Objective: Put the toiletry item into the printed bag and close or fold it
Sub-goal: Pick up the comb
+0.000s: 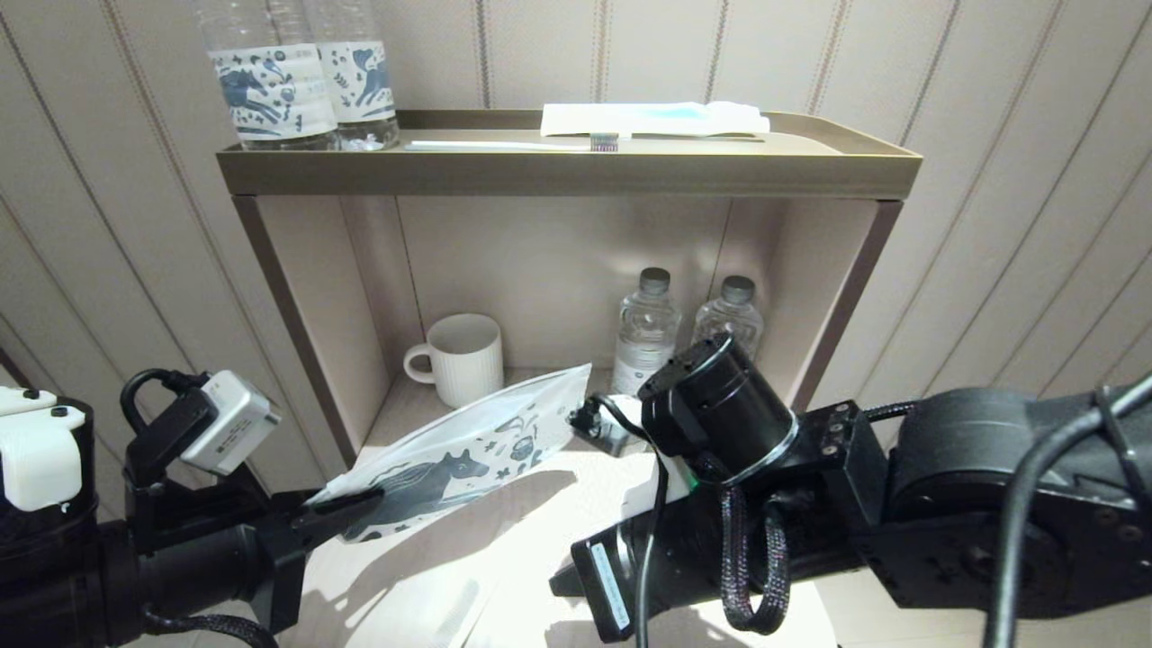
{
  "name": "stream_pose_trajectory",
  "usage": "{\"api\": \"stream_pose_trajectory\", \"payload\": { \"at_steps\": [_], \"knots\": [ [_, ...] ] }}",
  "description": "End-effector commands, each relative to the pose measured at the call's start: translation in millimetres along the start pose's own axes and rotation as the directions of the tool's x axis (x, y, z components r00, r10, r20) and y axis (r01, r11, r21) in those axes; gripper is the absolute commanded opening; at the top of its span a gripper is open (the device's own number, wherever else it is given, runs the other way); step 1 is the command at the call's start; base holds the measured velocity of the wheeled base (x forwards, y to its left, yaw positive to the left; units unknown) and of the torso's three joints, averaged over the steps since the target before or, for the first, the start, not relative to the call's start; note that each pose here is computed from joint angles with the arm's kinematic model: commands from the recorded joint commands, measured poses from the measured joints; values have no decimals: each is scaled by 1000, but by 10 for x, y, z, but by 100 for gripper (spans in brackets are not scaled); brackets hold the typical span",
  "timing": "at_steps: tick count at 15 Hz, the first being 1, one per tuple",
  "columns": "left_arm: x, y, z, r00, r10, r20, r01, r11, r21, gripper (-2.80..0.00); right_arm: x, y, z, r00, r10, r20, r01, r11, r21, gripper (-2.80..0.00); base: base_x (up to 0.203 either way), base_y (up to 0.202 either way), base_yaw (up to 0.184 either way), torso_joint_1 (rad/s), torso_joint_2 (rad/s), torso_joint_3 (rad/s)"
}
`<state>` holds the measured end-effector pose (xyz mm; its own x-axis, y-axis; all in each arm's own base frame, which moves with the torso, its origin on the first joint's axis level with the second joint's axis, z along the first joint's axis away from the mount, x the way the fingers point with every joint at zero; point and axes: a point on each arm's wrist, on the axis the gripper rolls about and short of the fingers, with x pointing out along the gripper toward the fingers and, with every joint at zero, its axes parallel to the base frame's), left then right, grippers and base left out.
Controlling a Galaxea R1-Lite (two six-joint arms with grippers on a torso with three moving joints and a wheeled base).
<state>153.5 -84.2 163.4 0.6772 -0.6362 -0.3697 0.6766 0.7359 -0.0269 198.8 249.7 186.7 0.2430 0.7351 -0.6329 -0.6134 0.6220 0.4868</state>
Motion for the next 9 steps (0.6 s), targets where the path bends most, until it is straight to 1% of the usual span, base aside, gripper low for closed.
{"api": "stream_pose_trajectory", "payload": {
  "at_steps": [1,2,3,5,6,8,9],
  "knots": [
    [5,-1,-1,1000,-3,0,3,1000,1,-280,-75,42,23,1000,24,17,-26,997,71,-280,0,0,0,0,0,0],
    [10,-11,-2,1000,-8,-1,8,1000,3,-280,-35,54,-8,999,48,-10,-47,996,80,-280,0,0,0,0,0,0],
    [10,-11,-3,1000,-9,-3,9,1000,2,-280,56,106,-76,996,72,-55,-68,995,71,-280,0,0,0,0,0,0],
    [18,-13,-10,1000,-10,-6,10,1000,2,-280,266,137,-190,989,76,-130,-67,995,68,-280,0,0,0,0,0,0],
    [25,-11,-13,1000,-11,-9,11,1000,1,-280,335,200,-275,982,83,-168,-74,996,56,-280,0,0,0,0,0,0],
    [30,-10,-21,1000,-11,-14,11,1000,0,-280,388,276,-414,967,73,-244,-64,997,45,-280,0,0,0,0,0,0],
    [30,-10,-21,1000,-11,-14,11,1000,0,-280,409,278,-449,961,64,-268,-54,998,45,-239,0,0,0,0,0,0]
  ]
}}
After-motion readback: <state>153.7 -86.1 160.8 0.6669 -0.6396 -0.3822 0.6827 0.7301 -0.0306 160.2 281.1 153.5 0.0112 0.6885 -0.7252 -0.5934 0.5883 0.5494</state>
